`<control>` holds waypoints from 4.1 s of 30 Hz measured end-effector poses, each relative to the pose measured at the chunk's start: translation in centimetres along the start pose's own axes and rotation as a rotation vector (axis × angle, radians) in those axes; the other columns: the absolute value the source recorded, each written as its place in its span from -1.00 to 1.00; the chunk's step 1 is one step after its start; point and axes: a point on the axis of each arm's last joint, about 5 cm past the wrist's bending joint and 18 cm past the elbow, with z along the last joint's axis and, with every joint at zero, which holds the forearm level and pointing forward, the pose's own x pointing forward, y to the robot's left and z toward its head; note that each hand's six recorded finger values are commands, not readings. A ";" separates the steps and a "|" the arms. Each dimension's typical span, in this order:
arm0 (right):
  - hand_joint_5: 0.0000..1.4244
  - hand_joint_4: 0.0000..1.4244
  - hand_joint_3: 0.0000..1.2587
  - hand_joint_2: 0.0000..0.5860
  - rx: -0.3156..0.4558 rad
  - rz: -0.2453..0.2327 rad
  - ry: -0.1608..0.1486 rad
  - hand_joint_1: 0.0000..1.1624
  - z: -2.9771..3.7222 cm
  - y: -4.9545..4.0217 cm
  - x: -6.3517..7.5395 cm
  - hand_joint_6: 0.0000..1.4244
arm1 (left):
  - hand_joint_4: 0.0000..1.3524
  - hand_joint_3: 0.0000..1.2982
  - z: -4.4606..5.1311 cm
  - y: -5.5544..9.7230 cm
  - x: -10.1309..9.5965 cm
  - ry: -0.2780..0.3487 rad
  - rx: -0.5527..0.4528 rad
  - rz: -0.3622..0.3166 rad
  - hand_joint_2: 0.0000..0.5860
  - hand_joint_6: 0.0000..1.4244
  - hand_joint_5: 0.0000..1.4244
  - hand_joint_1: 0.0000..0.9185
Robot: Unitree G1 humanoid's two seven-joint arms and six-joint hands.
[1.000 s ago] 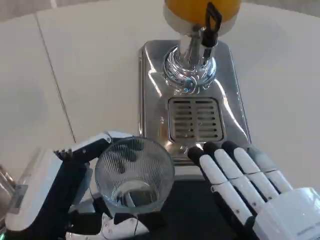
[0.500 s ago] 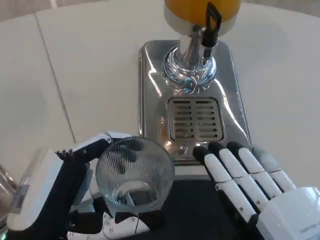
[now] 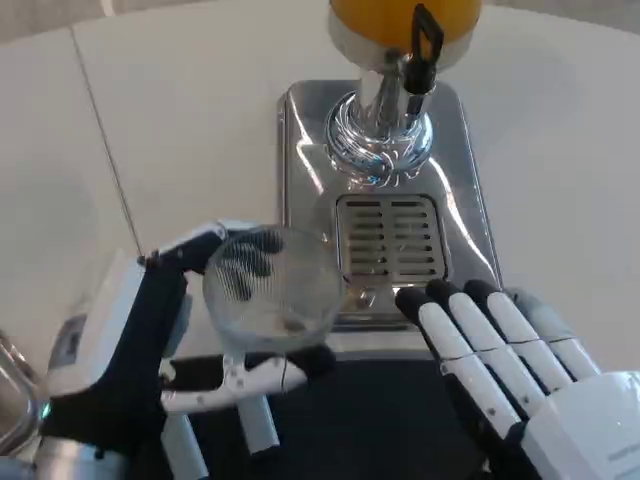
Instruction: Grasp the cup under the faucet to collect the drink, then remove the cup.
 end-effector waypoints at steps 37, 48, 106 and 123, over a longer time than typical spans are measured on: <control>-1.00 -1.00 -0.98 0.45 -0.008 0.018 0.089 -0.09 -1.44 -0.82 -0.2 -0.98 | 0.59 0.76 -0.62 -10.0 11.2 -0.058 0.004 -0.064 -1.00 1.00 0.84 0.71; -1.00 -1.00 -0.97 0.45 -0.014 0.015 0.098 -0.09 -1.38 -0.87 -0.3 -0.98 | 0.59 0.76 -0.89 -10.5 13.6 -0.037 0.053 -0.003 -1.00 1.00 0.84 0.70; -1.00 -1.00 -0.95 0.40 0.012 -0.050 0.074 -0.11 -1.16 -1.13 -0.4 -0.95 | -1.00 -1.00 -4.37 2.1 9.5 -0.127 0.321 0.019 -0.96 -0.83 -0.89 -0.69; -1.00 -1.00 -0.99 0.39 0.107 -0.143 0.079 -0.19 -1.17 -1.07 1.2 -0.98 | -1.00 -1.00 -2.00 3.9 0.0 -0.011 0.753 -0.284 -1.00 -0.99 -1.00 -1.00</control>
